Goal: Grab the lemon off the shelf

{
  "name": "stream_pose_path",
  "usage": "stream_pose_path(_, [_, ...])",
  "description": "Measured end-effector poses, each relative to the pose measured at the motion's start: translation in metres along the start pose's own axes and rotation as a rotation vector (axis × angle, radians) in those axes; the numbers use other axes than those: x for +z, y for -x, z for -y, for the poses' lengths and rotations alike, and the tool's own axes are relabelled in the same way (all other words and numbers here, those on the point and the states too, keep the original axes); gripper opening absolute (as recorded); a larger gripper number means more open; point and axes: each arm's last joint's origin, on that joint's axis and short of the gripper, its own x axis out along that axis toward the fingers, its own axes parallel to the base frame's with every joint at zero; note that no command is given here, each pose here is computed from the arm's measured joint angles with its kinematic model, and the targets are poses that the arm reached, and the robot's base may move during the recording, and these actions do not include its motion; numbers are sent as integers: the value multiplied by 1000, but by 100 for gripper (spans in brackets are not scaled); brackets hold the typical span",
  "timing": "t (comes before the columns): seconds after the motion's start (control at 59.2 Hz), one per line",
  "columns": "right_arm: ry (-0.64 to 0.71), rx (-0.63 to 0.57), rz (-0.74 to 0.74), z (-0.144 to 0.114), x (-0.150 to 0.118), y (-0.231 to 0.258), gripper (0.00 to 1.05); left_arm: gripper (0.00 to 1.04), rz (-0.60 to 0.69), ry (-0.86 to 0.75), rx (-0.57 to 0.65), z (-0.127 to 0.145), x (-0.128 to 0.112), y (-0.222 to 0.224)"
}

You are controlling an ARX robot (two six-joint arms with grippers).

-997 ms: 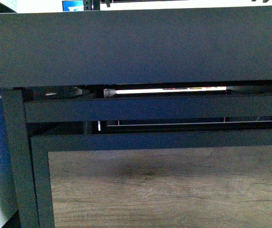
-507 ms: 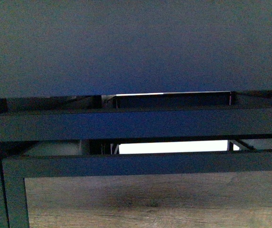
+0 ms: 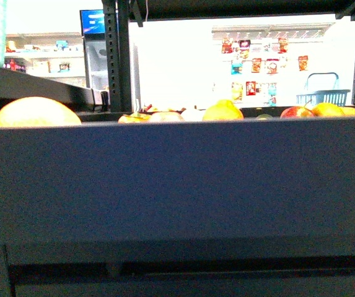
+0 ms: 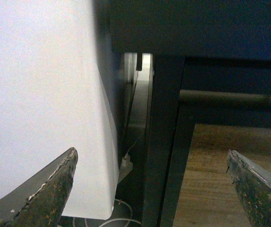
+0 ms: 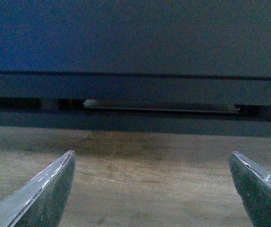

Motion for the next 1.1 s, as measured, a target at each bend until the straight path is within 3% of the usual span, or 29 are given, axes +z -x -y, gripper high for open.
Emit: stream_pose_path(1.098, [0, 0, 0, 0, 0, 0, 97, 97, 0, 0, 0, 0, 0, 0])
